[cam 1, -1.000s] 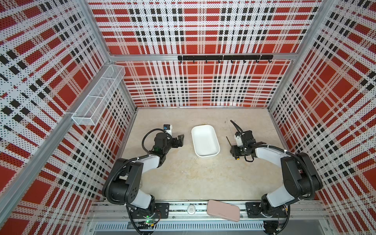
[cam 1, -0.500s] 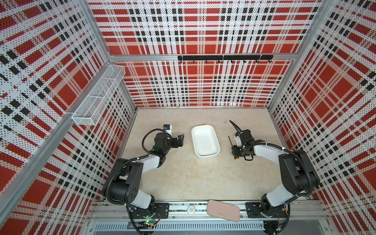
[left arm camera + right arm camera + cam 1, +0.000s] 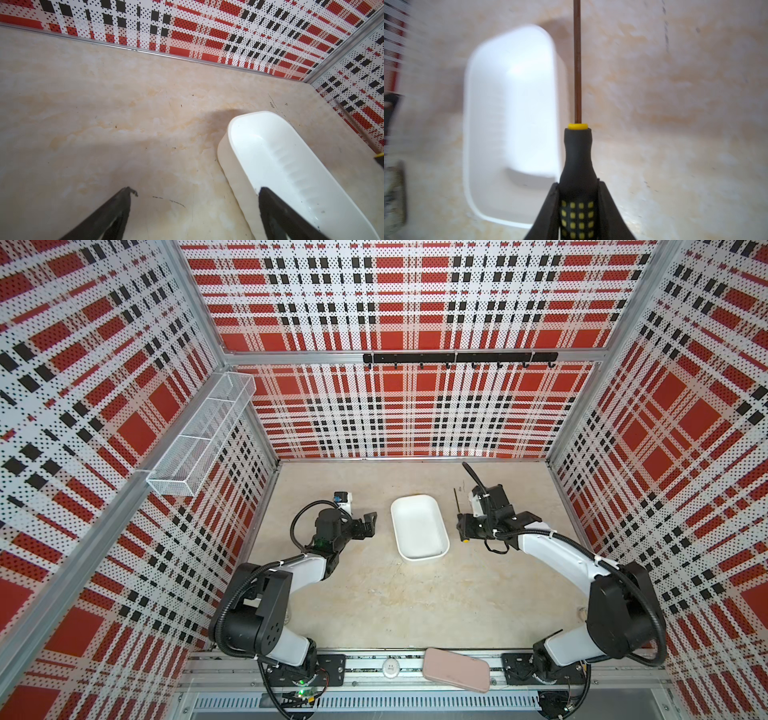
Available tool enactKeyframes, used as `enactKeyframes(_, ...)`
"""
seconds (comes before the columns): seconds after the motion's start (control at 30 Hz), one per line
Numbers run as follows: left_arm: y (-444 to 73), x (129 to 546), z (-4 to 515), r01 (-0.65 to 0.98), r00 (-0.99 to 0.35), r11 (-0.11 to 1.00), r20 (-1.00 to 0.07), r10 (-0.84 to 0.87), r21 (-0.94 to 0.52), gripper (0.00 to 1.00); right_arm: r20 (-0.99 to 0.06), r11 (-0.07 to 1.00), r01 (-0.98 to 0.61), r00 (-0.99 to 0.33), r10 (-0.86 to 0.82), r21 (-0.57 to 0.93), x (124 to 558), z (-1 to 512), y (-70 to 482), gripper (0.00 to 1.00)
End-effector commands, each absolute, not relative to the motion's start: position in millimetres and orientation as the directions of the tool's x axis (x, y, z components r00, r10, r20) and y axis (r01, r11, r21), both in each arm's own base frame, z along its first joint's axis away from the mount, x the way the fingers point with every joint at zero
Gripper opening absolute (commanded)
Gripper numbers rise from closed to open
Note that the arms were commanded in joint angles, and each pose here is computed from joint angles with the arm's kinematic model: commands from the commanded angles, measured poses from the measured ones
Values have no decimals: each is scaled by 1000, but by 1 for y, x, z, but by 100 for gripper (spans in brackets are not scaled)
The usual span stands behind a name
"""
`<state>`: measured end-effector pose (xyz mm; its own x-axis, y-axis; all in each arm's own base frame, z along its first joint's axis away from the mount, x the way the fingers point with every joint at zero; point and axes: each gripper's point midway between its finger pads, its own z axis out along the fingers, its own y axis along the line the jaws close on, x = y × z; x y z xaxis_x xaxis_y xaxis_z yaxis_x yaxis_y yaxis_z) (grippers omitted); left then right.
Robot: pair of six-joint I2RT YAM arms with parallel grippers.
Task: Put the screwdriver in the bin
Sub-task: 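Lift the screwdriver and carry it over the white bin with the right gripper, then lower the screwdriver into the bin and open the right gripper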
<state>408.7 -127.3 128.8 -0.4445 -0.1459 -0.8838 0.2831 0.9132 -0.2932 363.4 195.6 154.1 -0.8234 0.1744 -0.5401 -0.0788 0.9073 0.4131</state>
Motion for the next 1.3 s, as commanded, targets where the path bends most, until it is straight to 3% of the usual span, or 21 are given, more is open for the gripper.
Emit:
enactKeyframes(0.0, -130, 415, 140, 305, -422, 906, -894, -148, -294, 98, -566, 878, -31, -775, 280, 478, 368, 192, 222, 0)
enactKeyframes(0.1, -126, 416, 139, 289, -421, 915, -896, -141, -281, 98, -600, 896, -41, -755, 262, 442, 368, 198, 250, 0)
enactKeyframes(0.4, -120, 414, 141, 284, -414, 919, -900, -139, -273, 98, -534, 940, 10, -821, 202, 340, 372, 137, 303, 0)
enactKeyframes(0.8, -110, 412, 140, 272, -414, 922, -899, -145, -274, 98, -462, 963, 56, -869, 176, 262, 369, 76, 310, 0)
enactKeyframes(0.87, -110, 412, 140, 273, -413, 922, -899, -144, -273, 98, -455, 966, 61, -874, 173, 251, 369, 68, 311, 14)
enactKeyframes(1.13, -108, 412, 137, 259, -416, 927, -898, -145, -270, 98, -459, 977, 64, -875, 153, 204, 372, 51, 306, 22)
enactKeyframes(1.27, -108, 411, 137, 259, -417, 928, -897, -145, -270, 98, -458, 978, 58, -877, 145, 200, 372, 47, 307, 36)
